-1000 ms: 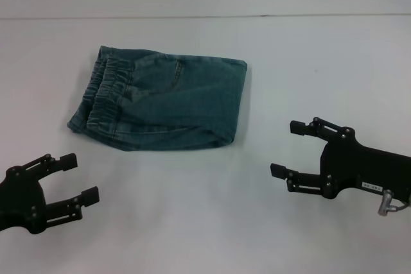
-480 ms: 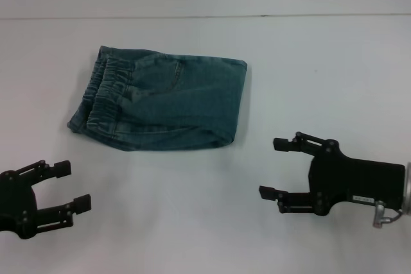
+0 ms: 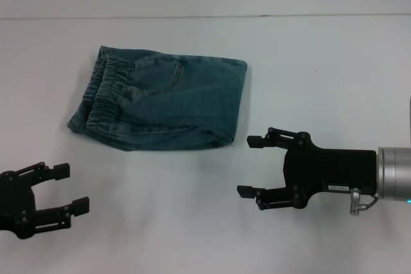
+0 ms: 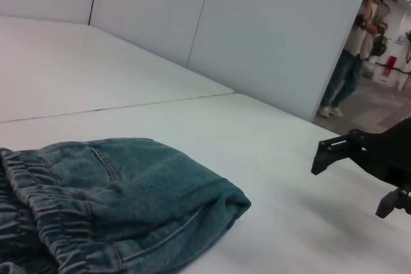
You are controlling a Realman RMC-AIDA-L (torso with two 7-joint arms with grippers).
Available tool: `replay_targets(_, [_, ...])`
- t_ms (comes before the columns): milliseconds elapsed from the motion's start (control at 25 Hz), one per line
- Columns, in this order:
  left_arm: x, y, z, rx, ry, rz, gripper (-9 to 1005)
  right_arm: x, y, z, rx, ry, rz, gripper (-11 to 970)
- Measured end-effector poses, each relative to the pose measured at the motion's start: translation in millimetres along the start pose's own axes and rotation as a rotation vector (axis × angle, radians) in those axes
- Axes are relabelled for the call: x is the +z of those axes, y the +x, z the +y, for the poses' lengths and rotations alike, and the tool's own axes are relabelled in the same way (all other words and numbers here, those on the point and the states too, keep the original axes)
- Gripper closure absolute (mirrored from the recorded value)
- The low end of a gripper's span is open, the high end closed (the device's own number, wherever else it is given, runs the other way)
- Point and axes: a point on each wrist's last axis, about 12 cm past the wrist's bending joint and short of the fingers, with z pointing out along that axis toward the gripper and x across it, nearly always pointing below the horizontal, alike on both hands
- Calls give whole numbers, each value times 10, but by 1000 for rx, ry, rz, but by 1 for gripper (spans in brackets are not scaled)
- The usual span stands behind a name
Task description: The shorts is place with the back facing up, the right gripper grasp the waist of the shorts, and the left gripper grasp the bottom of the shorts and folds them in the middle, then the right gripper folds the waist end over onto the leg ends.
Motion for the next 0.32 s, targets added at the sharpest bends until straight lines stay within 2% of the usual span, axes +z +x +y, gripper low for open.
replay_targets(320, [11, 17, -9, -2, 16, 25, 119, 23, -30, -29, -10, -3, 0, 32])
